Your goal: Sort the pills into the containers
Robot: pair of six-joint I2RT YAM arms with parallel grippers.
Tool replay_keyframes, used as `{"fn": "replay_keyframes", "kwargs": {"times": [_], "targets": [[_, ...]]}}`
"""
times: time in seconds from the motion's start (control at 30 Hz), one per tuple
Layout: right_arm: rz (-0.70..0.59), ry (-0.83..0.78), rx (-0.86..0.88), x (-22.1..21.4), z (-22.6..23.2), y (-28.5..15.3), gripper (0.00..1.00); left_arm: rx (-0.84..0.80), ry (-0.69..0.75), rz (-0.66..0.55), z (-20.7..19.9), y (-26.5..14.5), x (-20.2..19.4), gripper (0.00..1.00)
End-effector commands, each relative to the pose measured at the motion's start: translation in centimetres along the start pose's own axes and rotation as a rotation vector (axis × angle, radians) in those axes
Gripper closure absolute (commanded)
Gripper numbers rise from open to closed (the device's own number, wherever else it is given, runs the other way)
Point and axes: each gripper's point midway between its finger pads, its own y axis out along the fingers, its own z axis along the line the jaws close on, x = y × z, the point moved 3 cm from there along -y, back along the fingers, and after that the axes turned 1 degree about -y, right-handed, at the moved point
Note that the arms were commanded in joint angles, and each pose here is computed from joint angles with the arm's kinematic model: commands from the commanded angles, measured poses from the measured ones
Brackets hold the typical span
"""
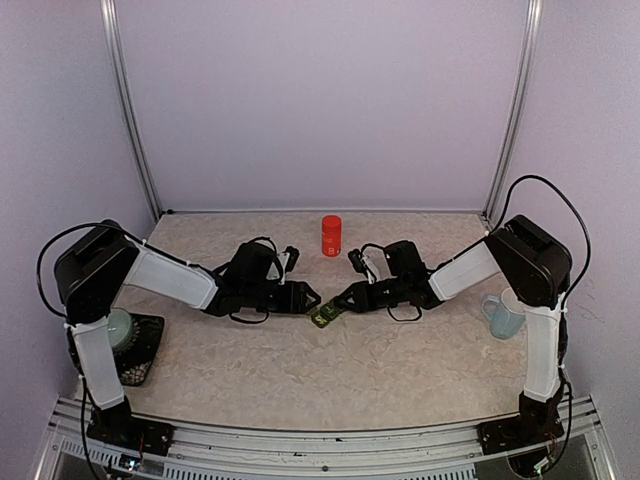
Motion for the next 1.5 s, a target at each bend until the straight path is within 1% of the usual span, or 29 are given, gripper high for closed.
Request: {"fn": "replay_keyframes", "kwargs": {"times": [0.0, 0.3, 0.6, 0.73, 0.9, 1.03, 1.3, 1.37, 1.47], "targets": [[0.059, 0.034, -0.047, -2.2, -0.8, 0.6, 0.7, -0.041, 0.018, -0.035, -1.5, -1.2, 0.8, 0.34], [0.059, 0.033, -0.058, -2.0, -0.6, 0.6, 0.71, -0.108, 0.073, -0.048, -3.9, -2.4, 0.2, 0.34], [0.058, 0.033, -0.066, -2.0, -0.6, 0.5, 0.71, -0.162, 0.1, 0.019, -5.2, -1.7, -2.0, 0.34], [0.06, 0.035, -0.067, -2.1, -0.6, 0.5, 0.71, -0.174, 0.122, 0.02, -5.9, -1.8, -2.6, 0.34], [0.06, 0.035, -0.067, -2.1, -0.6, 0.5, 0.72, -0.197, 0.128, 0.05, -6.6, -1.5, -3.7, 0.34], [0.059, 0.036, -0.065, -2.0, -0.5, 0.6, 0.71, -0.207, 0.128, 0.072, -6.9, -1.2, -4.6, 0.35], [0.058, 0.035, -0.064, -2.0, -0.4, 0.6, 0.71, -0.205, 0.105, 0.112, -6.2, -0.1, -5.8, 0.35], [0.058, 0.034, -0.064, -2.0, -0.4, 0.5, 0.71, -0.21, 0.108, 0.105, -6.3, -0.2, -5.7, 0.35], [0.06, 0.033, -0.066, -2.1, -0.4, 0.5, 0.71, -0.248, 0.123, 0.059, -7.2, -1.4, -4.8, 0.35]]}}
